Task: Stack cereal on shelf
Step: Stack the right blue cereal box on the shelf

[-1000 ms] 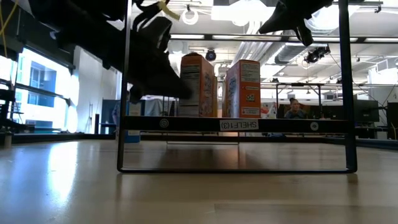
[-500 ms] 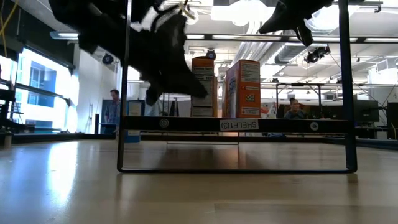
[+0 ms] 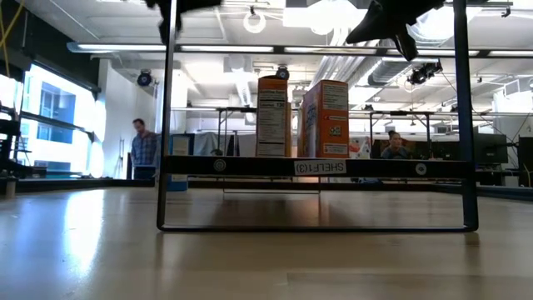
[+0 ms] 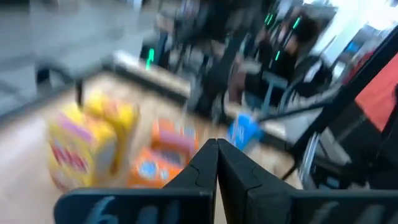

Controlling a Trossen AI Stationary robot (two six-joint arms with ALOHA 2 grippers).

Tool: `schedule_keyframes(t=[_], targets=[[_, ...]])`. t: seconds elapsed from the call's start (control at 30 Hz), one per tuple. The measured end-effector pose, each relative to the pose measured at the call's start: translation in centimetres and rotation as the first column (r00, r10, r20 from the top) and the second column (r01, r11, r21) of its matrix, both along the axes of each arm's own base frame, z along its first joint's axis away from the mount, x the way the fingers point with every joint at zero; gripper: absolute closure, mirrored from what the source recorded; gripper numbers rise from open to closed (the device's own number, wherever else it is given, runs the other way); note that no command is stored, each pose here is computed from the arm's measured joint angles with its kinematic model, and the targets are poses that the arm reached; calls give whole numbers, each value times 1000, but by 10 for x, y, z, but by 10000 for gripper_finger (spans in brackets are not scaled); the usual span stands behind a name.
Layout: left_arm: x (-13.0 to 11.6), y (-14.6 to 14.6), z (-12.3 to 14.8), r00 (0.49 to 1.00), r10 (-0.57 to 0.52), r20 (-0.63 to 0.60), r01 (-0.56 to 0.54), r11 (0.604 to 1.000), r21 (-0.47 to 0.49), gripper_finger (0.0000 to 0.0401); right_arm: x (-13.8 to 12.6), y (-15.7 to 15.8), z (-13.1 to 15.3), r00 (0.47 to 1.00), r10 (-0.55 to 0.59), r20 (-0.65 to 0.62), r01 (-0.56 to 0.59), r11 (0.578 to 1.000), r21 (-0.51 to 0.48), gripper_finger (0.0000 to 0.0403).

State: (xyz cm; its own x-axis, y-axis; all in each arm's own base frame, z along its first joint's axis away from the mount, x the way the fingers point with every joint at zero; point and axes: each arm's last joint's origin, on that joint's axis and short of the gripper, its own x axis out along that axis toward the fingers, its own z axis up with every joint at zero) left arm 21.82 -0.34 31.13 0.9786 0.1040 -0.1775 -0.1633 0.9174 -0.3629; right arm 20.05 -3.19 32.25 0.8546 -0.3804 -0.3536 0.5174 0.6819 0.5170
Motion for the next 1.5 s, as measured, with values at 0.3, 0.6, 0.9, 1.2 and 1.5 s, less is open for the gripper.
schedule_keyframes(t=[0.3, 0.6, 0.9, 1.2, 1.5], targets=[[-67, 15, 8, 979, 72, 189, -80, 996, 35, 401, 3, 0, 8, 998, 48, 47, -44, 995, -91, 386], [-82, 15, -2, 962, 111, 248, -105, 994, -35, 401, 1, -2, 12, 997, 16, 80, -18, 1000, 19, 267], [-82, 15, -2, 961, 120, 247, -115, 993, -32, 401, -28, 9, 58, 967, 233, -106, -204, 951, 232, 93], [-82, 15, -3, 961, 131, 245, -129, 991, -25, 401, -53, 56, 26, 873, 221, -436, 201, 651, 732, 73], [-82, 15, -2, 962, 125, 243, -127, 992, -6, 401, -54, 116, 5, 761, 47, -648, 558, 461, 689, 73]])
